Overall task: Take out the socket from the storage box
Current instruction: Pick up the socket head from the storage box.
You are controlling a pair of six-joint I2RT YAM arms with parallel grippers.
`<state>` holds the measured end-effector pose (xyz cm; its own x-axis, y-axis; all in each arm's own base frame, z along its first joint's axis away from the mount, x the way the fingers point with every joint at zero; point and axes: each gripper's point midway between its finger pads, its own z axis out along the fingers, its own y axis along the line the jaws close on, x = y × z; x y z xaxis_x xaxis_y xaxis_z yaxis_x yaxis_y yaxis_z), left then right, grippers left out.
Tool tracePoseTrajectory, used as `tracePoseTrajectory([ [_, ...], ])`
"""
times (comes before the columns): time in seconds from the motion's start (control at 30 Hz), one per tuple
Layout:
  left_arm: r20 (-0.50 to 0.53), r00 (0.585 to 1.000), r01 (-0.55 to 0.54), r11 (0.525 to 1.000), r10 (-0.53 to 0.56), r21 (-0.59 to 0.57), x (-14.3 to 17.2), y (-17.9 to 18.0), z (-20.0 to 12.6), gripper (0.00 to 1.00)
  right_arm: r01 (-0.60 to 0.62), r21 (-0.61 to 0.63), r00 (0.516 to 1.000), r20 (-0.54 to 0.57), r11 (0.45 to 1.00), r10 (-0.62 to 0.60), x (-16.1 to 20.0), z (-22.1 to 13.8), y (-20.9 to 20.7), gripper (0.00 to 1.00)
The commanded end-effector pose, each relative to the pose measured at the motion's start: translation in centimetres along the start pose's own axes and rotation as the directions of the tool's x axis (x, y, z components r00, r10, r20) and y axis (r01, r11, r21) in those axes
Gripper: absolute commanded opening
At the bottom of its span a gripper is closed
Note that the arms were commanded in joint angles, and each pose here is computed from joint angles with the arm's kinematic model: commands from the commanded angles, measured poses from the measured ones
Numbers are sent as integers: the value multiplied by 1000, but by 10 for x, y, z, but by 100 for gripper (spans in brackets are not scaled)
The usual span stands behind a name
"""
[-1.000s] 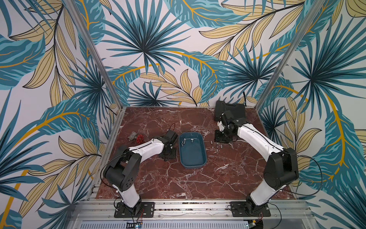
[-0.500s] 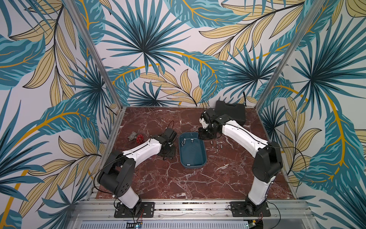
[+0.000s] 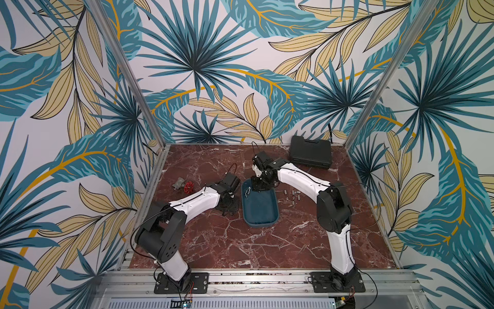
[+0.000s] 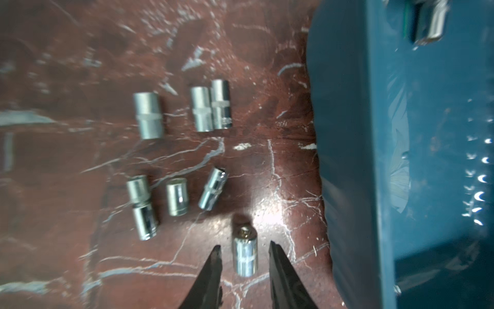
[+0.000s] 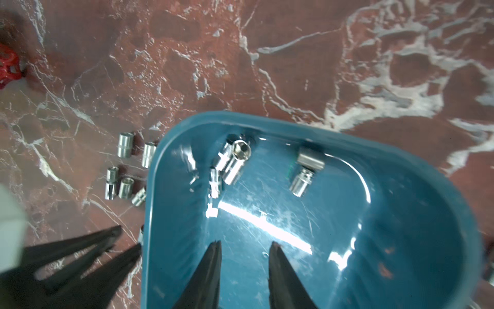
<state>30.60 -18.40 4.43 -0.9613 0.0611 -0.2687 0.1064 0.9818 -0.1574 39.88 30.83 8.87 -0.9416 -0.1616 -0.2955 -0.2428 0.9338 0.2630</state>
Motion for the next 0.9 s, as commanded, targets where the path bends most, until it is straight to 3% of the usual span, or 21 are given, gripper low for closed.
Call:
tracePoseTrajectory([
  [0.0, -31, 999, -11, 1000, 11, -1, 7, -6, 14, 33, -17, -14, 1000, -6, 1000, 17, -3, 18, 9, 32],
  [0.37, -54, 998, -16, 997, 12, -81, 17, 8, 19, 33, -40, 24, 999, -21, 999, 41, -6, 58, 10, 32],
  [0.87, -58, 998, 4, 994, -10, -112, 25, 23, 17, 33, 21, 181, 996, -94, 983, -4, 8, 79, -15, 27],
])
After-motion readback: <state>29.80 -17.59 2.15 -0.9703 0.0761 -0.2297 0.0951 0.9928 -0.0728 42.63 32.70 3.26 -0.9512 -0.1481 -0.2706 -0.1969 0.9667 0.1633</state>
